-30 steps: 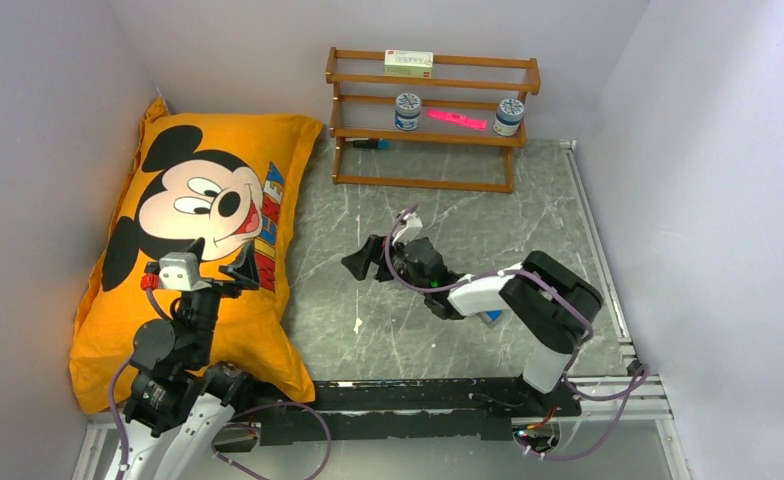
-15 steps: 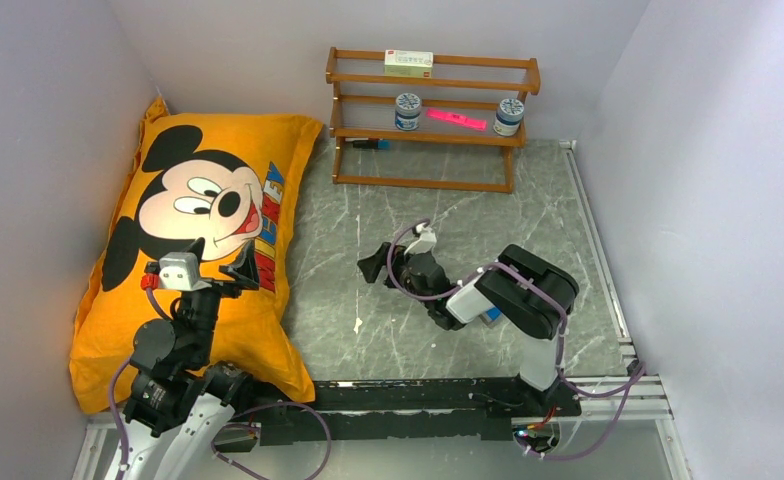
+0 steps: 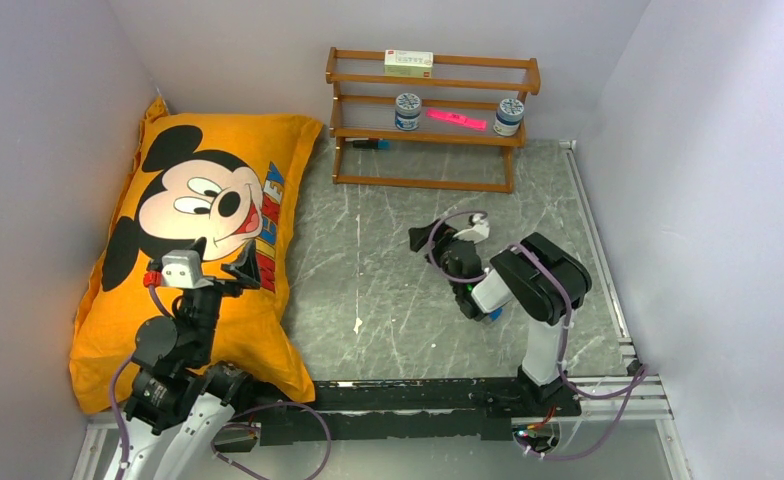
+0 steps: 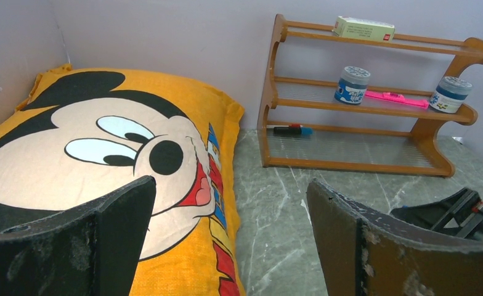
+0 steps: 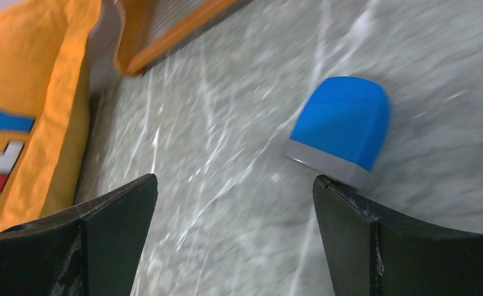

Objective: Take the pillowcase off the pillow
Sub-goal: Move the distractor to the center of the board.

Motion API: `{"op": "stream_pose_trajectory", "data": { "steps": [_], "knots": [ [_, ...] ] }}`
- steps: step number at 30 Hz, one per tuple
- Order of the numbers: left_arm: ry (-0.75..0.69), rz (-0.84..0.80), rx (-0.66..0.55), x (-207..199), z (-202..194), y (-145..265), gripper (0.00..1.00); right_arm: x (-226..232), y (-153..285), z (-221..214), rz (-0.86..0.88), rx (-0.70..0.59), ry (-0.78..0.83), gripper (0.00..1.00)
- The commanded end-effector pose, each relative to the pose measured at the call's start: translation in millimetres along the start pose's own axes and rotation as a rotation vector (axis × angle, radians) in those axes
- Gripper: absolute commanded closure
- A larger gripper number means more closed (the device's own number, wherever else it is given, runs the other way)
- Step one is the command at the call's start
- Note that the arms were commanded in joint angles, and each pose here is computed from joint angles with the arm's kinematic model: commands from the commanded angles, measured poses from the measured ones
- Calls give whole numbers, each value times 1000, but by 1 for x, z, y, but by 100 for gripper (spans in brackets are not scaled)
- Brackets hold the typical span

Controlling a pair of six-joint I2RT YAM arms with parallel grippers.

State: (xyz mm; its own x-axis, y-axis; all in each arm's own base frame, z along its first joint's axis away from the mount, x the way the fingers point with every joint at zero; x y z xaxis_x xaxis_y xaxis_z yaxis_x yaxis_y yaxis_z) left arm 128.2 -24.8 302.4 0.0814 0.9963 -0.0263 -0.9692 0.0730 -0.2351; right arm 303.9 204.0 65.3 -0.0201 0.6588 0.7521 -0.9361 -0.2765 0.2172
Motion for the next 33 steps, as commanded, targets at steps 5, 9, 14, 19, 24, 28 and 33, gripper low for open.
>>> {"op": "stream_pose_trajectory", "data": {
  "steps": [5,9,14,19,24,28,33],
  "knots": [
    [2,-3,8,-2,-1,-4,3,-37,-23,59,-188,-166,-82,0],
    [1,-3,9,-2,-1,-4,3,-52,-30,84,-283,-203,-120,0],
    [0,-4,10,-2,-1,-5,3,-51,-30,105,-259,-191,-102,0],
    [0,-3,8,-2,-1,-4,3,-23,-16,103,-107,-126,-73,1],
    [0,-9,9,-3,-1,-5,3,17,-6,92,30,-84,-4,0],
    [1,-7,8,-2,-1,-5,3,52,-17,70,158,-16,21,0],
    [-1,-4,12,-2,-2,-4,3,70,-43,46,218,23,-8,0]
  ]
}}
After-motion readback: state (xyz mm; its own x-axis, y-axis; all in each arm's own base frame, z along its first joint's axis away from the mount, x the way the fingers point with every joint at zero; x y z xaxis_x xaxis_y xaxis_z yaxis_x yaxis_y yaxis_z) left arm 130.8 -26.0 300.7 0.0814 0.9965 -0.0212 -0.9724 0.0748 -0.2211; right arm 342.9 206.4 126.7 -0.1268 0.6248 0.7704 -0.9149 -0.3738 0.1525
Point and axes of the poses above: each gripper's point midway between its finger pads, its own y axis back along the fingers, its own x axis along the line the jaws close on, z = x × y, the point moved 8 cm from there along y, back along the fingers, and after that the axes turned 6 degrees about -y, right-handed, at the moved point
